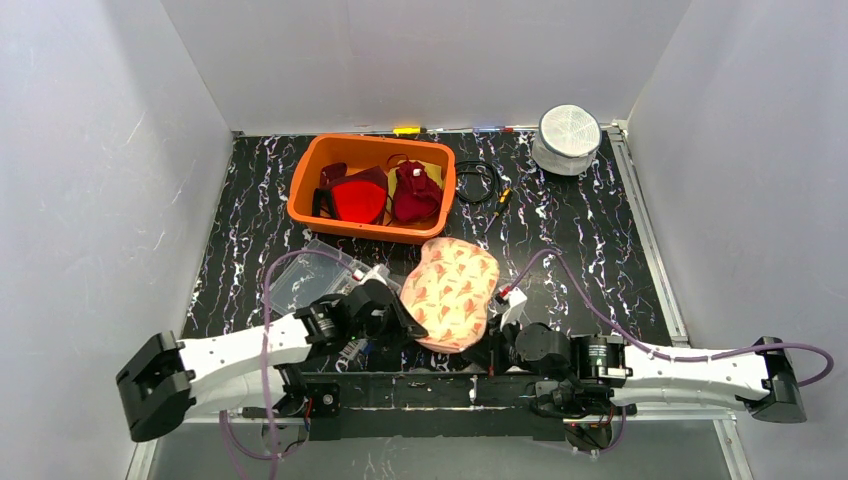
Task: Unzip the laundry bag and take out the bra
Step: Unzip the laundry bag at the center of the board.
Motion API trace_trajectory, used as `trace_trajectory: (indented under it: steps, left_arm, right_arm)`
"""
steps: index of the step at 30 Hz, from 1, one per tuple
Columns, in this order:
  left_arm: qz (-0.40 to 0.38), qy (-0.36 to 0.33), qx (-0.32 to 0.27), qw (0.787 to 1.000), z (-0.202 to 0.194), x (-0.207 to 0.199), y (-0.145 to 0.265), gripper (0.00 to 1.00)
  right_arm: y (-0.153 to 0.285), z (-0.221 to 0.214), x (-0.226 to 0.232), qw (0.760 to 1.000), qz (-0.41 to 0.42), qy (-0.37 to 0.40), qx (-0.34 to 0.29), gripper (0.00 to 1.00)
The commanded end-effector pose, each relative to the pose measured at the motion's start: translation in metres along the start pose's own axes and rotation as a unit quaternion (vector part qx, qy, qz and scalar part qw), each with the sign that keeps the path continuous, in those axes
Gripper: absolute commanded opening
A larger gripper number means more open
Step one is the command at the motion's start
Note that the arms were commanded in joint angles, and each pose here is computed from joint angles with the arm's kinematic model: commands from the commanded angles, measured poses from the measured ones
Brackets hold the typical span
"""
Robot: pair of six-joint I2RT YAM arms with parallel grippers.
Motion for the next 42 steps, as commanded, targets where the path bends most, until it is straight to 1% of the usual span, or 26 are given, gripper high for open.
trace_trajectory:
  steps: [1, 4, 5, 6, 7, 9, 10, 12, 16, 18, 22, 24, 27, 32, 36, 40, 42]
  left_arm:
    - [-0.033, -0.068, 0.043, 0.996, 0.002, -0.001, -0.012, 0.0]
    - [-0.023, -0.07, 0.051, 0.996, 0.007, 0.0, -0.017, 0.0]
    - [-0.023, -0.069, 0.054, 0.996, 0.007, -0.001, -0.018, 0.06]
    - [-0.02, -0.068, 0.058, 0.996, 0.006, -0.001, -0.019, 0.16]
    - [-0.018, -0.065, 0.064, 0.996, 0.005, 0.0, -0.019, 0.32]
    - [-0.008, -0.057, 0.073, 0.996, 0.002, 0.003, -0.019, 0.53]
    - [-0.003, -0.052, 0.078, 0.996, 0.0, 0.006, -0.017, 0.61]
    - [0.011, -0.038, 0.087, 0.995, -0.006, 0.013, -0.011, 0.72]
    - [0.02, -0.002, 0.086, 0.996, -0.015, 0.025, 0.004, 0.81]
    - [0.018, 0.02, 0.079, 0.997, -0.02, 0.027, 0.01, 0.82]
    - [0.013, 0.03, 0.075, 0.997, -0.035, 0.019, 0.015, 0.83]
    - [0.019, 0.033, 0.07, 0.997, -0.037, 0.016, 0.013, 0.87]
    - [0.022, 0.04, 0.068, 0.997, -0.036, 0.01, 0.007, 0.88]
    - [0.048, 0.047, 0.035, 0.997, -0.024, 0.008, -0.005, 0.86]
    - [0.073, 0.053, 0.015, 0.996, -0.016, 0.011, -0.008, 0.77]
    - [0.087, 0.055, -0.008, 0.995, -0.009, 0.015, -0.008, 0.61]
    - [0.089, 0.055, -0.016, 0.994, -0.006, 0.017, -0.008, 0.5]
  right_arm:
    - [0.005, 0.001, -0.013, 1.0, -0.022, -0.004, -0.011, 0.01]
    - [0.003, 0.0, -0.013, 1.0, -0.02, -0.009, -0.011, 0.01]
    - [0.002, -0.001, -0.013, 1.0, -0.019, -0.009, -0.01, 0.01]
    - [0.0, -0.001, -0.012, 1.0, -0.018, -0.01, -0.01, 0.01]
    - [-0.001, -0.002, -0.012, 1.0, -0.018, -0.01, -0.01, 0.01]
    - [-0.005, -0.002, -0.009, 1.0, -0.013, -0.01, -0.011, 0.01]
    - [-0.007, -0.002, -0.007, 1.0, -0.01, -0.01, -0.011, 0.01]
    - [-0.011, -0.003, -0.003, 1.0, -0.004, -0.008, -0.01, 0.01]
    - [-0.019, -0.004, 0.007, 1.0, 0.008, -0.005, -0.005, 0.01]
    - [-0.023, -0.004, 0.012, 1.0, 0.014, -0.002, -0.003, 0.01]
    - [-0.032, -0.005, 0.025, 1.0, 0.027, 0.009, 0.004, 0.01]
    - [-0.038, -0.008, 0.029, 0.999, 0.028, 0.017, 0.013, 0.01]
    - [-0.045, -0.01, 0.038, 0.999, 0.037, 0.024, 0.022, 0.01]
    - [-0.047, -0.009, 0.048, 0.998, 0.046, 0.035, 0.029, 0.01]
    - [-0.044, -0.008, 0.049, 0.998, 0.049, 0.036, 0.029, 0.01]
    - [-0.04, -0.009, 0.046, 0.998, 0.046, 0.034, 0.031, 0.01]
    - [-0.038, -0.01, 0.043, 0.998, 0.043, 0.033, 0.031, 0.01]
Point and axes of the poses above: each gripper's point midway between its finger pads, its own y axis back along the fingers, its own x axis along the line the jaws close on, z = x × y, the point moved 3 cm from there along y, back along the fingers, and after that the axes turned 15 degrees about -y, right-handed, at the moved point
